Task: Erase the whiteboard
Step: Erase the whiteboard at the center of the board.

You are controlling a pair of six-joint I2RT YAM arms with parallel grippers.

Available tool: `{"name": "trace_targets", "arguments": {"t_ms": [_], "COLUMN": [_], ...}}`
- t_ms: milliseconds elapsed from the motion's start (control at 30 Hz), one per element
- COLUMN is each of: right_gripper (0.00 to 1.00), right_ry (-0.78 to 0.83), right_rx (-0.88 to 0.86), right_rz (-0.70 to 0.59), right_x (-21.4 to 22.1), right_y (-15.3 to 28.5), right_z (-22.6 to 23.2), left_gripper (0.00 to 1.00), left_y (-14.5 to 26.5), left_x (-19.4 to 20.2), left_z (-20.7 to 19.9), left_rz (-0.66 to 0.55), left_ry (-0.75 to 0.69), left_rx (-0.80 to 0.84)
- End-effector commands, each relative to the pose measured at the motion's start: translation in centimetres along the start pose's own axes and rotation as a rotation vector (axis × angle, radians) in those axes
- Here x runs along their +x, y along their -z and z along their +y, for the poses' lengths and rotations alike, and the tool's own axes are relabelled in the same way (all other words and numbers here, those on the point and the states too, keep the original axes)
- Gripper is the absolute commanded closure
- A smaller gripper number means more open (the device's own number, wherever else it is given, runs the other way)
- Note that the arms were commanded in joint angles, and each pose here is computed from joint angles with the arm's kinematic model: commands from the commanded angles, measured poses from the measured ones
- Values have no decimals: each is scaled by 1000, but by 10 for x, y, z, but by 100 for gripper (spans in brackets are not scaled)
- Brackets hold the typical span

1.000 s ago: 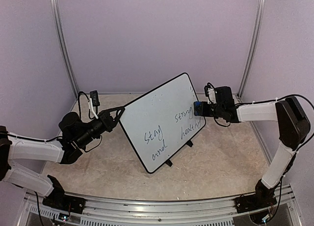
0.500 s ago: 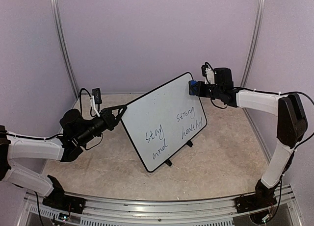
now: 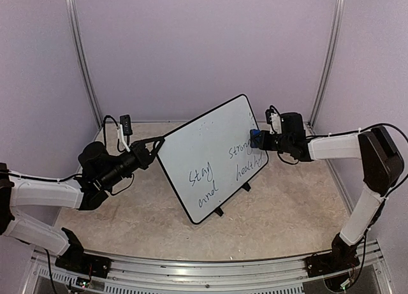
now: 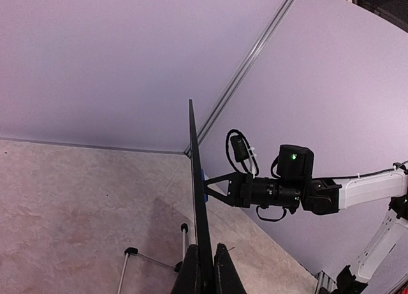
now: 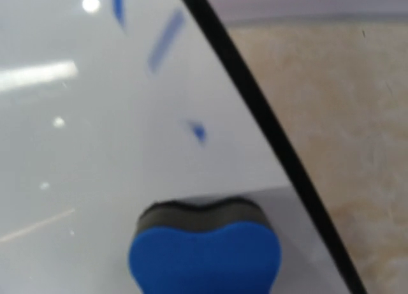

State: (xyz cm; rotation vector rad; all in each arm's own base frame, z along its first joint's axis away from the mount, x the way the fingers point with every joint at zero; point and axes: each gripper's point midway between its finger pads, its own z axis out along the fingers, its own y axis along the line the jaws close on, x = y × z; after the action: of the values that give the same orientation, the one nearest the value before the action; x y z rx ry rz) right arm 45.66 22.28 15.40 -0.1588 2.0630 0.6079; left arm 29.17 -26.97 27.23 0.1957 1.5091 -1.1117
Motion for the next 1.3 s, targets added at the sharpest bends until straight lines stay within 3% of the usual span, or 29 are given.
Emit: {"name": "trace_targets", "arguments": {"t_ms": [0, 333, 1267], "right_gripper": [77, 77, 77], "right_ry": [-16, 5, 256], "right_rx": [15, -45, 40], "right_rz": [101, 89, 87], "right_x": [41, 33, 25], "right_y": [1, 4, 22], "right_z": [-9, 3, -8], "left_gripper": [100, 100, 100], "left_y": [2, -10, -32], "left_x": [20, 22, 22], "left_z": [-61, -55, -48], "left_rz": [111, 125, 212], "left_ry": [-92, -72, -124], "left_rx": [289, 237, 146]}}
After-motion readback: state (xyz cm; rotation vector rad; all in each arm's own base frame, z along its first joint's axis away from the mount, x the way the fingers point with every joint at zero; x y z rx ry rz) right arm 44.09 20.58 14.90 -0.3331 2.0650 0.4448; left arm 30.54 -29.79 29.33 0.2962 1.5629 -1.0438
